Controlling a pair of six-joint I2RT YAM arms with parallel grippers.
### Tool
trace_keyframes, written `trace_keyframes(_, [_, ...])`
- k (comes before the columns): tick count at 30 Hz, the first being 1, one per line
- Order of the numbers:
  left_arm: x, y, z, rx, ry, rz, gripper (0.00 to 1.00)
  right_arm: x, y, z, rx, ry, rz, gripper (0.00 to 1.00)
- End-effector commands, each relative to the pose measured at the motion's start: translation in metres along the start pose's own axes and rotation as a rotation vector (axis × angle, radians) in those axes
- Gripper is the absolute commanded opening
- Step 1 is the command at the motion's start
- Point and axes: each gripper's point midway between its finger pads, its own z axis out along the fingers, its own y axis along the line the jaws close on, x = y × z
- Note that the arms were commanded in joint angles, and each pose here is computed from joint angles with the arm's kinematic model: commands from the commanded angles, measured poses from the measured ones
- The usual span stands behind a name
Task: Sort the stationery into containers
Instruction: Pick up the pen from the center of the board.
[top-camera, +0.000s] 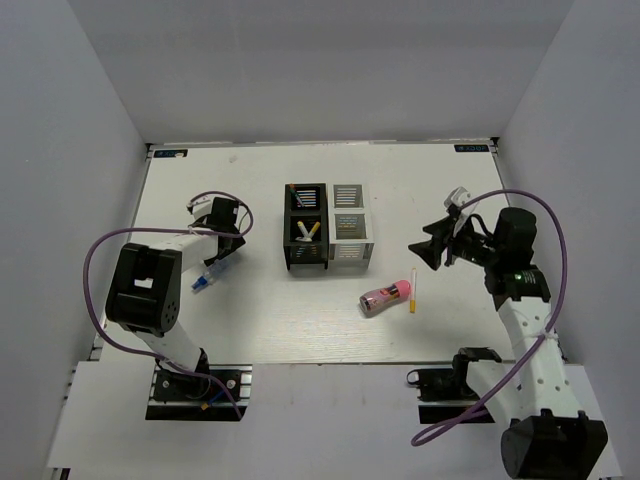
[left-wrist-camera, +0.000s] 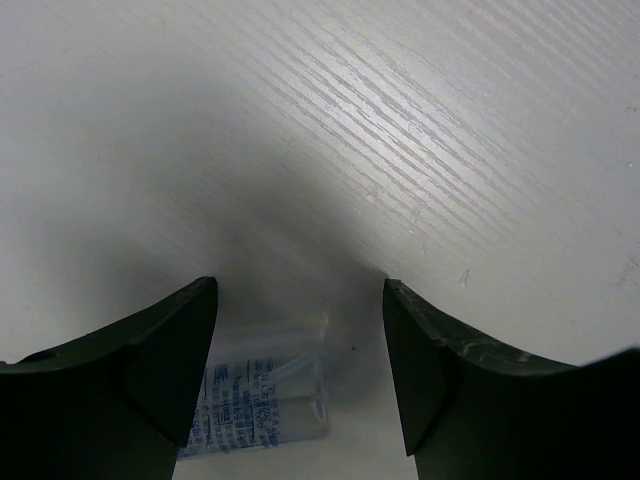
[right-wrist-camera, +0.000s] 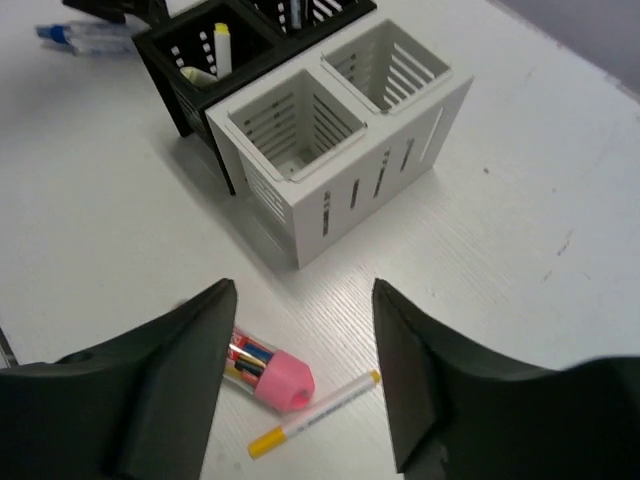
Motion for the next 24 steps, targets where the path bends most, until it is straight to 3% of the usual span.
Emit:
trace_keyframes(1, [-0.006,-0.004,-0.009,0.033,0.006,-0.014,0.77,-0.014,-0.016,-0.004,0.043,0.032,-0.091,0.66])
trace_keyframes(3, [-0.006,-0.004,-0.009,0.033,0.006,-0.014,0.78,-0.002,-0.037,0.001,0.080,0.121,-0.058,0.64])
trace_keyframes(8, [-0.008,-0.006,-0.013,0.047,0.007,-0.018,0.78,0.038,-0.082,0.007,0.112,0.408,0.142,0.47])
trace_keyframes(13, [-0.015,-0.017,-0.018,0.105,-0.006,-0.039,0.78,0.092,-0.089,0.008,0.091,0.611,0.244,0.47])
trace_keyframes(24, [-0.004,-0.018,-0.015,0.128,0.012,-0.048,0.78,0.156,-0.071,0.011,0.089,0.785,0.405,0.57])
